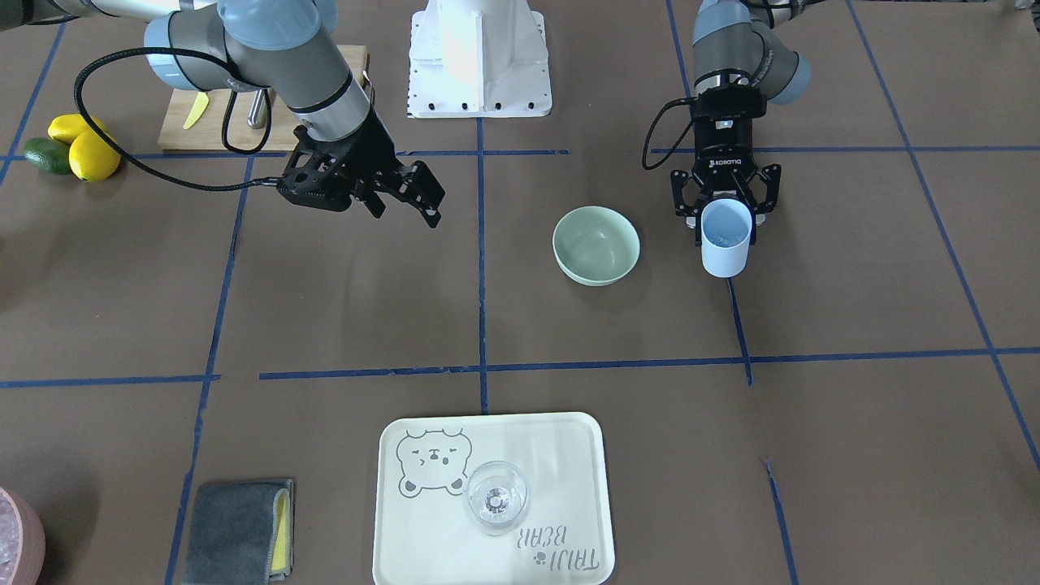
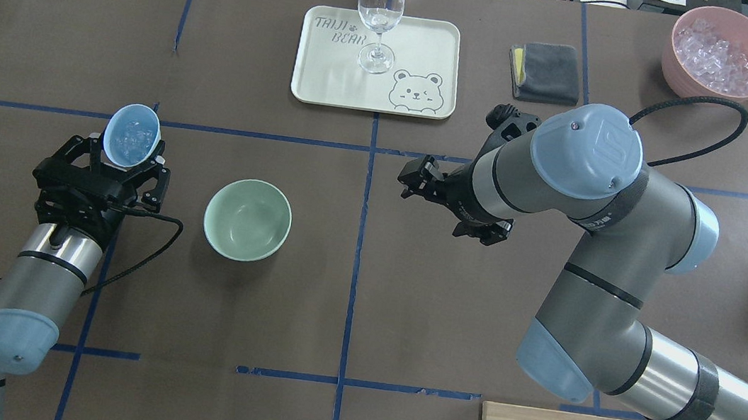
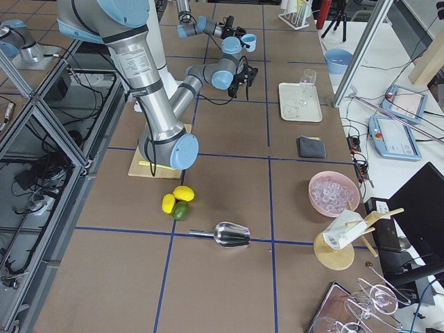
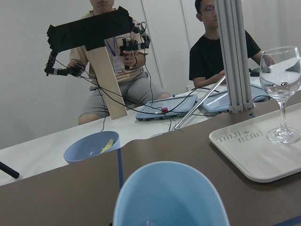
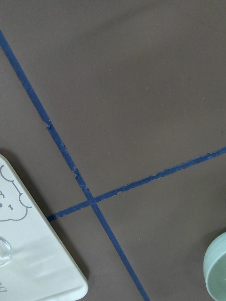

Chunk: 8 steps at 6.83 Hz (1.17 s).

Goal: Pour ice into bowl

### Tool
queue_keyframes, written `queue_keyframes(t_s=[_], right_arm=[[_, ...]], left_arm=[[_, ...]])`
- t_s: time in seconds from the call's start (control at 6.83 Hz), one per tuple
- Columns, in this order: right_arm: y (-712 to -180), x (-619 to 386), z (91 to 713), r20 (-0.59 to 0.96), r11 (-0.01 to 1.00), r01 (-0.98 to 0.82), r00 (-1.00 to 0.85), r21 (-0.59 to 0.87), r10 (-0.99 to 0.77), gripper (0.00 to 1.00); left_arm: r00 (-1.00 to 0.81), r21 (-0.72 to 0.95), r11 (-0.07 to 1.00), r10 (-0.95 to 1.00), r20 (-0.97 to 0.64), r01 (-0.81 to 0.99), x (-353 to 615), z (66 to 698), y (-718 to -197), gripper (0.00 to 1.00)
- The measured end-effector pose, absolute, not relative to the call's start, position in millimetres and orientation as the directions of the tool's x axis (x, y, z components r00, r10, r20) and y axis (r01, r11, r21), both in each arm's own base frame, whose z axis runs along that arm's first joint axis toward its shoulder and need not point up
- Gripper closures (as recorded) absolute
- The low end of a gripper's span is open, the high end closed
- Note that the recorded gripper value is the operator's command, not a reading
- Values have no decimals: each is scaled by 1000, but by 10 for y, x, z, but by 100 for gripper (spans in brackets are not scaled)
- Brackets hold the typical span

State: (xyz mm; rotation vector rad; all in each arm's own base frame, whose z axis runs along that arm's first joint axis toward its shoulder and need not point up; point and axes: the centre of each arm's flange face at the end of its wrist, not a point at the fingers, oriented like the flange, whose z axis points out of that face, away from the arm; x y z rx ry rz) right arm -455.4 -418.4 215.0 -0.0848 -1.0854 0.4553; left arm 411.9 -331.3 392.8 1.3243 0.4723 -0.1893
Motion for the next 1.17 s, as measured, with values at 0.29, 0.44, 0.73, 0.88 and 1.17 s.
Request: queue_keyframes(t_s=[0.29,0.44,0.73,0.88,1.17], right_arm=[[-4185,-4564,2195,829,904,-316,390,-289,401,0],[-4184,-4565,2224,826,903,-316,393,-290,403,0],[-4185,-4568,2235,825,903,-316,394,-291,404,0],[-4187,-4567,2235,826,903,-317,394,-290,404,0],[-4191,-4556,2228,827,903,-317,392,-290,403,0]], left_arm=[[956,942,244,128,-265,228,4288,3774,-3230,100],[978,966,233,145,-147,111,4334,3684,-3225,100],[985,976,173,129,110,-132,4341,3673,-3233,100],[964,955,145,108,243,-257,4355,3710,-3214,100],[905,900,105,85,416,-423,4433,3731,-3094,100]])
